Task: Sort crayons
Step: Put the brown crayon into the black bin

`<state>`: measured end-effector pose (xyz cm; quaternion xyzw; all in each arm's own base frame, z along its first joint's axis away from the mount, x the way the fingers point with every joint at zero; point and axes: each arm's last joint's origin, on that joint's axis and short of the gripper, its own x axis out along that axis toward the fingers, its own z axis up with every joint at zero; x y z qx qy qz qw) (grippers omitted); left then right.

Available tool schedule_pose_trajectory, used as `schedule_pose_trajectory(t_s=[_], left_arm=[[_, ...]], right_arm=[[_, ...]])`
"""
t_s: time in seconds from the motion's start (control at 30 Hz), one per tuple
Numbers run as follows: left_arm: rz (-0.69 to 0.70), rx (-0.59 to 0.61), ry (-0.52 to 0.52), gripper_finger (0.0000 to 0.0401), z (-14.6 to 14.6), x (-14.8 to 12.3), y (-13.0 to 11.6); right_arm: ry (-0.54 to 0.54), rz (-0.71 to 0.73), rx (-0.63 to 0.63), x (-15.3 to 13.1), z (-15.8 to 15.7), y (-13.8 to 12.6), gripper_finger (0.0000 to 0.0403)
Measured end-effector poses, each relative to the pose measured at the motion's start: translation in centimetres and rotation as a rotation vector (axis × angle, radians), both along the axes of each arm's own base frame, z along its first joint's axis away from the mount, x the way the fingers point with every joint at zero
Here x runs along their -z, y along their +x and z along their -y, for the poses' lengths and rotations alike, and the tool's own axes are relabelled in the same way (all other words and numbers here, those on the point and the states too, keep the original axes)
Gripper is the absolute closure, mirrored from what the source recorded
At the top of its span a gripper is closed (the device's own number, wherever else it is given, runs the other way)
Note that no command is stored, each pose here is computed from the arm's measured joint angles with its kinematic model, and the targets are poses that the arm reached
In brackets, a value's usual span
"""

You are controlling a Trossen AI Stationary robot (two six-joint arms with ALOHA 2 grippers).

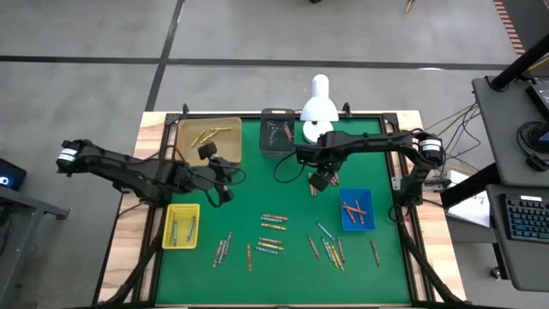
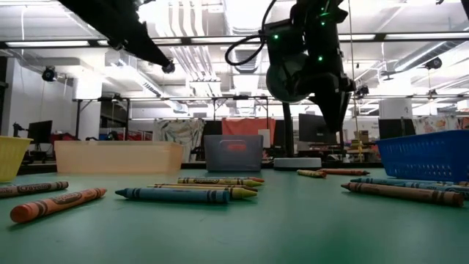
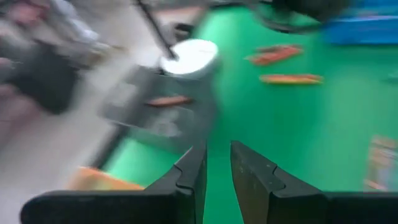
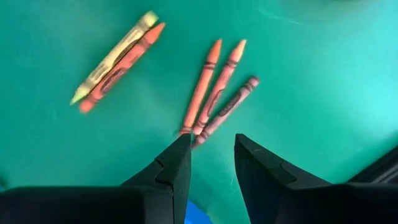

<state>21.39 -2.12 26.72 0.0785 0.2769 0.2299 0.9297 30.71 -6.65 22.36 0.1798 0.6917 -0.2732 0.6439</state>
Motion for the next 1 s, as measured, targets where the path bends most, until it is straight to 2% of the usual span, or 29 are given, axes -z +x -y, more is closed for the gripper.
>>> schedule_pose_trajectory(t_s=[0.1,0.2,0.4,0.7,1.0], left_arm=[[-0.043,0.09,-0.121,0.0347,0.4,-0.4,-0.1],[-0.033,0.097,-0.167,0.0347,0.5,-0.6,0.0],[-0.007,0.06,-0.157,0.0347,0.4,0.5,0.0],[0.057,0.067,-0.154,0.0347,0.4,1.8,0.3],[0.093,0.072,-0.13,0.0347,0.4,1.5,0.6]], right_arm=[[0.007,0.001,-0.004,0.0,0.0,0.0,0.0289],[0.007,0.003,-0.005,0.0,-0.1,0.0,0.0292],[0.002,-0.01,-0.009,0.3,-0.1,-0.2,0.0298],[-0.007,-0.093,0.0,2.7,-0.2,-1.6,0.0294],[-0.056,0.001,0.068,4.5,2.0,-1.7,0.0303]])
